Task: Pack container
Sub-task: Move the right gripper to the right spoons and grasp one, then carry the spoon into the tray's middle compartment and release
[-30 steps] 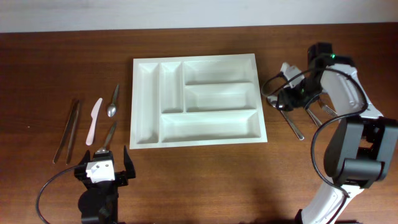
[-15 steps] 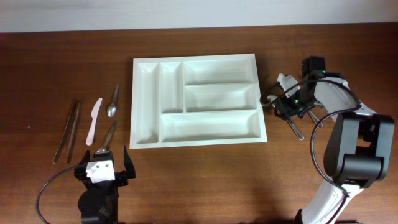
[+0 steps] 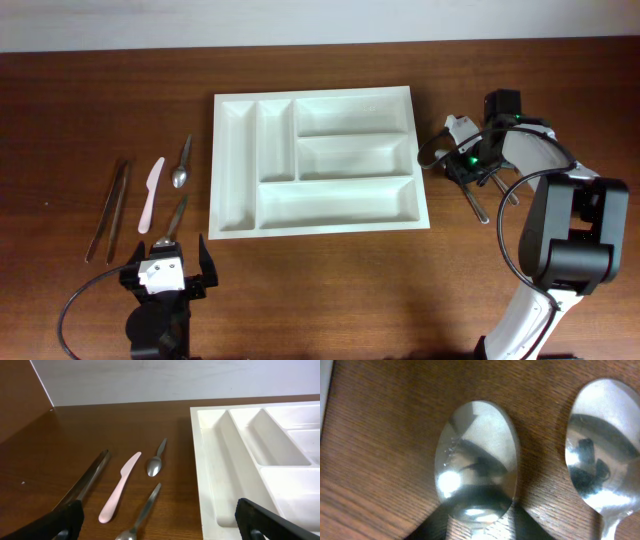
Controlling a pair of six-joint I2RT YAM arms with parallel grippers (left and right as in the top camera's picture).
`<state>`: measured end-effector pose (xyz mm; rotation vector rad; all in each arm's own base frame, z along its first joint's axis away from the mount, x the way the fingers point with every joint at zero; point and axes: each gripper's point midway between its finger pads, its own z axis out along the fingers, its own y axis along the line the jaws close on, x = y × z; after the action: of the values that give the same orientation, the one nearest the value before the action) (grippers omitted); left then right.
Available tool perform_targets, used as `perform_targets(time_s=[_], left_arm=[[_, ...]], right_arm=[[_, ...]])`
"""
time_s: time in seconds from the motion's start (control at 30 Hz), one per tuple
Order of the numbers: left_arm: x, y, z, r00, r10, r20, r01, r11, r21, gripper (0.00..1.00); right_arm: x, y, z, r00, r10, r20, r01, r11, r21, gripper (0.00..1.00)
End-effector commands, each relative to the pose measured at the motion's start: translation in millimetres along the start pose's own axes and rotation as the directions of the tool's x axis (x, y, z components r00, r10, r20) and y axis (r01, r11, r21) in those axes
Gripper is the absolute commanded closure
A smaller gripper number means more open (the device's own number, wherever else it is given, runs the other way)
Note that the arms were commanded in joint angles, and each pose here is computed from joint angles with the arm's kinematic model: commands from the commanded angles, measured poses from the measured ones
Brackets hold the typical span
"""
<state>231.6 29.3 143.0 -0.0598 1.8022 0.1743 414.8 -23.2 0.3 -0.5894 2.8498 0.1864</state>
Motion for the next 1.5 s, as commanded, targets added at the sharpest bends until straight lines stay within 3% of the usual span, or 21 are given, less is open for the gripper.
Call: perform_targets(time_s=[0.0, 0.2, 0.4, 0.53, 0.67, 0.8, 0.93, 1.2, 1.47], left_arm=[[0, 0, 0, 1.000, 0.018, 0.003, -0.018, 1.000, 0.004, 0.01], [0, 0, 0, 1.000, 0.018, 0.003, -0.018, 1.000, 0.004, 0.01], [0, 0, 0, 1.000, 0.018, 0.003, -0.018, 1.000, 0.004, 0.01], [0, 0, 0, 1.000, 0.018, 0.003, -0.018, 1.000, 0.004, 0.01], [0, 0, 0, 1.000, 0.018, 0.003, -0.018, 1.000, 0.004, 0.01], [0, 0, 0, 1.000, 0.018, 0.003, -0.018, 1.000, 0.004, 0.01], [0, 0, 0, 1.000, 0.018, 0.003, -0.018, 1.000, 0.004, 0.01], [0, 0, 0, 1.000, 0.018, 0.003, -0.018, 1.000, 0.004, 0.01], [0, 0, 0, 1.000, 0.018, 0.003, -0.018, 1.000, 0.004, 0.01]], right_arm=[[13, 6, 20, 0.998, 0.018, -0.058, -0.020, 0.999, -0.031, 0.96], [-14, 4, -6, 0.999, 0.047, -0.010, -0.047, 0.999, -0.009, 0.96], [-82, 1, -84, 0.993, 0.022, 0.118, -0.026, 0.999, 0.039, 0.96], [-123, 12, -145, 0.977, -0.044, 0.209, 0.028, 0.997, 0.077, 0.96], [-148, 45, -182, 0.938, -0.231, 0.259, 0.212, 0.972, 0.101, 0.96], [-161, 113, -190, 0.810, -0.476, 0.344, 0.505, 0.863, 0.004, 0.96], [-147, 184, -181, 0.560, -0.724, 0.403, 0.805, 0.590, -0.058, 0.96], [-117, 230, -140, 0.265, -0.884, 0.386, 0.964, 0.253, -0.082, 0.96], [-105, 231, -87, 0.261, -0.887, 0.381, 0.965, 0.230, -0.126, 0.96]])
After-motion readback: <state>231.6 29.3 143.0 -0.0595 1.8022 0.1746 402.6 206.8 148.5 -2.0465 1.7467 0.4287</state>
